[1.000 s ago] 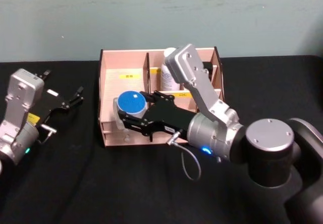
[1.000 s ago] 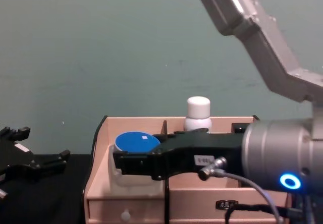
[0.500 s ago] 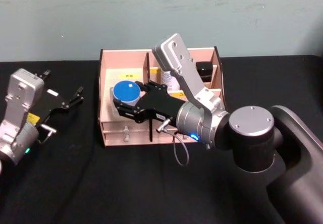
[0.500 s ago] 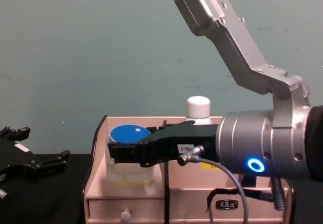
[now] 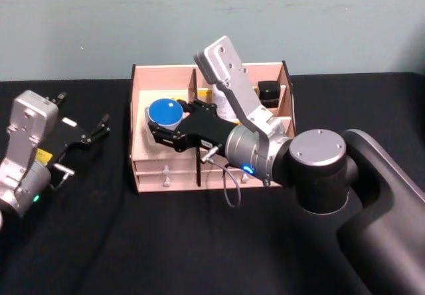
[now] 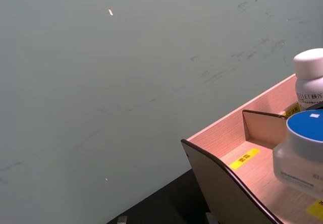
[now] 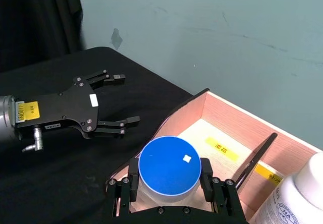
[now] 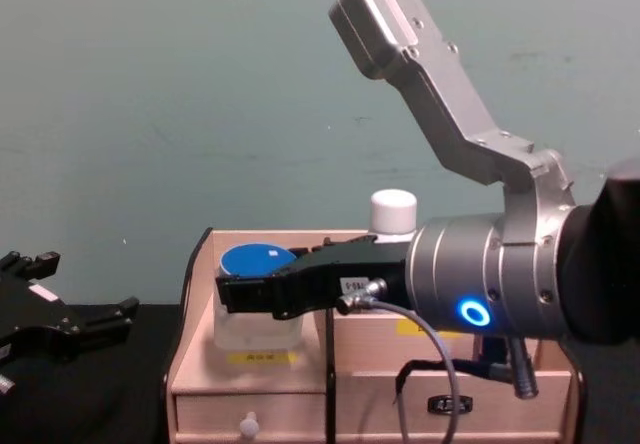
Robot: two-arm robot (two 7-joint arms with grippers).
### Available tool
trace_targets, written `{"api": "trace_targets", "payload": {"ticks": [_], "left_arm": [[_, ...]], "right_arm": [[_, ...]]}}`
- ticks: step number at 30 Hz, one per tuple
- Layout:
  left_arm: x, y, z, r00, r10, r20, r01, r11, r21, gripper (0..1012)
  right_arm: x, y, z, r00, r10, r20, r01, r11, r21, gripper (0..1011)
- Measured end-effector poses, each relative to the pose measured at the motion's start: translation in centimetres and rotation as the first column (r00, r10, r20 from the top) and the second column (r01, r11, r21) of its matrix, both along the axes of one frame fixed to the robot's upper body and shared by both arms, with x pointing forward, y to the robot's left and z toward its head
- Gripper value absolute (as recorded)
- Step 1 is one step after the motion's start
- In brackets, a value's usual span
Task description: Pick up the facial cleanser and watermelon frost from the table and place them into the tiered storage box.
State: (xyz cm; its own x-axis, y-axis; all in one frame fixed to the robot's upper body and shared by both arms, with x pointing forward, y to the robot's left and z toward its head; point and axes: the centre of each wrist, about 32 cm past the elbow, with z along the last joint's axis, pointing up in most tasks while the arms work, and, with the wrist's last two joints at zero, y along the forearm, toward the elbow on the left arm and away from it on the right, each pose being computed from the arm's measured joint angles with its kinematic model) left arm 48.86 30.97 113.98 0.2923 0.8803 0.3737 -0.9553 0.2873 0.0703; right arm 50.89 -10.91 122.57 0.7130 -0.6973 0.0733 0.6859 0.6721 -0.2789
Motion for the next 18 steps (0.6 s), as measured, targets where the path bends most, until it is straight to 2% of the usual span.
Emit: {"api": "trace_targets", "payload": {"ticks": [18], "left_arm": [[0.00,0.00,0.00,1.0000,0.000,0.000,0.000,1.0000,0.000,1001]], "right_arm": [[1.01,0.21,-0.49,1.000,-0.022,-0.014,0.022,1.000,-0.015,724]]}}
